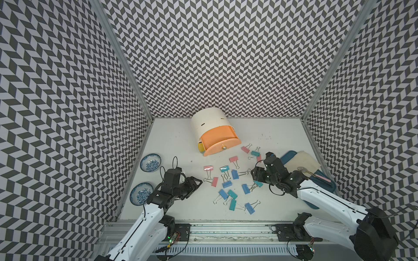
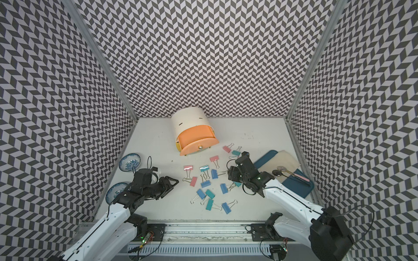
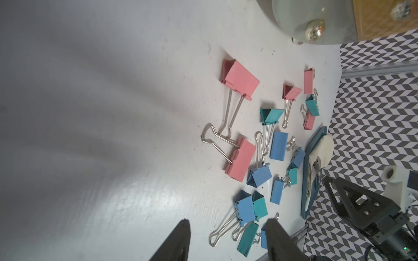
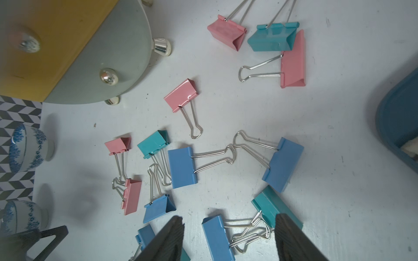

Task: Put the binder clips in the drawer according to color
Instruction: Pick up the binder clip at the center of the board.

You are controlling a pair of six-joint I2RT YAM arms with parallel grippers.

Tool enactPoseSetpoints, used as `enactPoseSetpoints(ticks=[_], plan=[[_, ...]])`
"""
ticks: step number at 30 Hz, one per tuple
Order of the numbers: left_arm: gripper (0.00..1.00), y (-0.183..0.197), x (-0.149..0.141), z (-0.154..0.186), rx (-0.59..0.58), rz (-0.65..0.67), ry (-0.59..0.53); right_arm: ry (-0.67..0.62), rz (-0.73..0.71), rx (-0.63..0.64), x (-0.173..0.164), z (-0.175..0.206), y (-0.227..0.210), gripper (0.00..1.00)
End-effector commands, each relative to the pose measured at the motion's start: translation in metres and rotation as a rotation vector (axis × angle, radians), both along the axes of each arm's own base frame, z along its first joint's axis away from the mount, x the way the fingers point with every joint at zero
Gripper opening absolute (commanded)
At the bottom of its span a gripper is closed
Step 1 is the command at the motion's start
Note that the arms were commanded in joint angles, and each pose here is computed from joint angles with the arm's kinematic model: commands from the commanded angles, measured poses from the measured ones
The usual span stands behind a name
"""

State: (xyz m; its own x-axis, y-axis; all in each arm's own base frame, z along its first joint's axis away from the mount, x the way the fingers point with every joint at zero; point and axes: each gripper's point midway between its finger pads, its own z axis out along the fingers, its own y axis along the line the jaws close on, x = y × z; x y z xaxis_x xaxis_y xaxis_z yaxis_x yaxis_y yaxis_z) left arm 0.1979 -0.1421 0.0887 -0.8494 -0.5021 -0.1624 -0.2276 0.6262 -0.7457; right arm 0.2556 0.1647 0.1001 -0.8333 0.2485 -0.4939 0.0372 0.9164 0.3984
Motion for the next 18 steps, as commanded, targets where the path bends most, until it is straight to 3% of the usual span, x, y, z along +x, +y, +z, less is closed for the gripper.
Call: enactPoseSetpoints(ticks=[1,13,18], plan=[[0.57,-0.009,0.003,0.002,-0.009,0.012,-0.023,0.050,-0.042,-0.033,-0.002,-0.016,-0.014,0.69],[0.57,-0.013,0.002,0.013,-0.020,0.033,-0.046,0.354,-0.201,0.035,-0.006,-0.035,-0.008,0.69],[0.58,-0.011,0.004,0.019,-0.014,0.042,-0.064,0.411,-0.298,0.029,-0.008,-0.037,-0.013,0.73]])
